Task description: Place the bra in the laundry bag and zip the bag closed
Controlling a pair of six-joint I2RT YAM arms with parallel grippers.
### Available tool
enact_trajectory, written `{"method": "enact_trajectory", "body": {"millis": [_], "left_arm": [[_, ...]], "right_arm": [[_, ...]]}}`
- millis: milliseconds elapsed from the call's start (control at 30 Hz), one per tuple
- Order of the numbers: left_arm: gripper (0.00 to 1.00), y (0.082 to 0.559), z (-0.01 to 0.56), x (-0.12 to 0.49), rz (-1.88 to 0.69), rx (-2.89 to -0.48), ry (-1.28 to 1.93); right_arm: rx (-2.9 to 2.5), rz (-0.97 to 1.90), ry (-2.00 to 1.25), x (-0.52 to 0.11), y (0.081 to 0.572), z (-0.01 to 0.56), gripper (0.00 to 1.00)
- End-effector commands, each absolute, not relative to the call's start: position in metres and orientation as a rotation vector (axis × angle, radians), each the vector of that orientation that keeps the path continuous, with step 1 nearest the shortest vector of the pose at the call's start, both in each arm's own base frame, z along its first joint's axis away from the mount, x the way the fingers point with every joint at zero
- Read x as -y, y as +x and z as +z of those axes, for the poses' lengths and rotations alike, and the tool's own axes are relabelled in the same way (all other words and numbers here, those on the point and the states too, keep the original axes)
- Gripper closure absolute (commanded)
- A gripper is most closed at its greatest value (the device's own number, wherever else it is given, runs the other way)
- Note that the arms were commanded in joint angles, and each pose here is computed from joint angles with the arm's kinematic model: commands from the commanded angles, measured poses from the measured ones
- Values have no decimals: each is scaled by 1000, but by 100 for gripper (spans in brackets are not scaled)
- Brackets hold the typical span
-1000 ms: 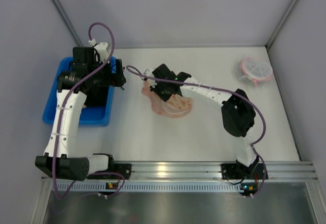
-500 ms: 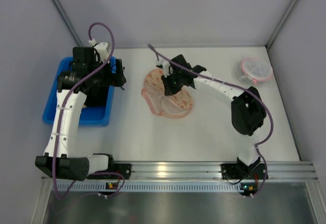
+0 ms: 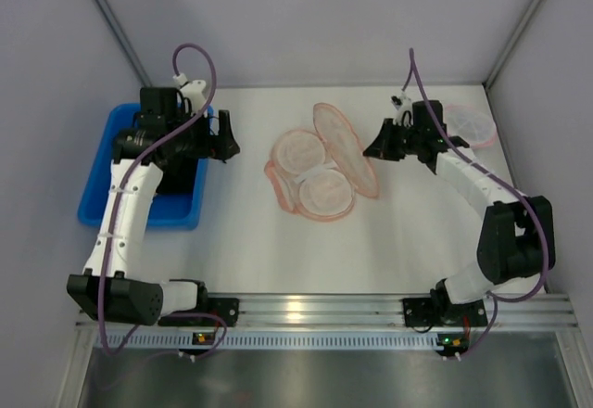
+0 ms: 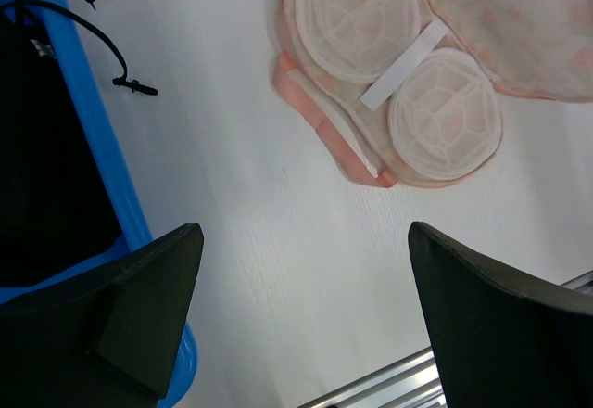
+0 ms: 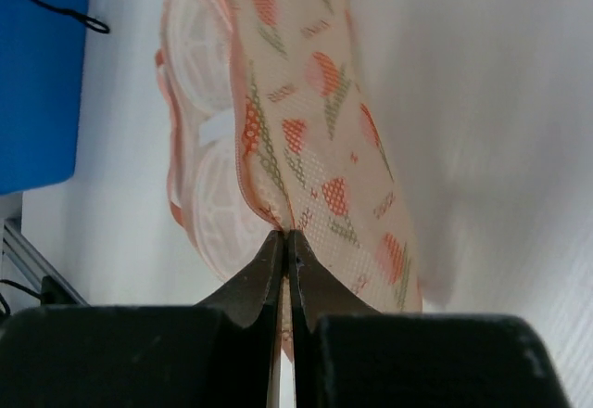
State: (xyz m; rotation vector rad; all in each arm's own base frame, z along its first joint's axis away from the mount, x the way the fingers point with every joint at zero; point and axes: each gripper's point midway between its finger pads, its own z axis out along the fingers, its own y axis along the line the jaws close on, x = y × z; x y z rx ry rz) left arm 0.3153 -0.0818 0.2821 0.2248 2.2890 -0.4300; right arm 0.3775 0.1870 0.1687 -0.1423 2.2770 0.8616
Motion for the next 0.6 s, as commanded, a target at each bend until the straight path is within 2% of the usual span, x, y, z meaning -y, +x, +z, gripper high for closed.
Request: {"method": "enact_trajectory", "body": {"millis": [0, 300, 567], "left_arm": [[2, 334, 285, 90, -471, -2226, 270], [2, 348, 266, 96, -498, -2254, 281], [1, 358, 279, 88, -446, -2222, 218]], "right_arm": [[-2219, 858, 26, -153, 383, 172, 100], [-2307, 711, 226, -92, 347, 131, 100], [-2525, 611, 71, -81, 302, 100, 100]]}}
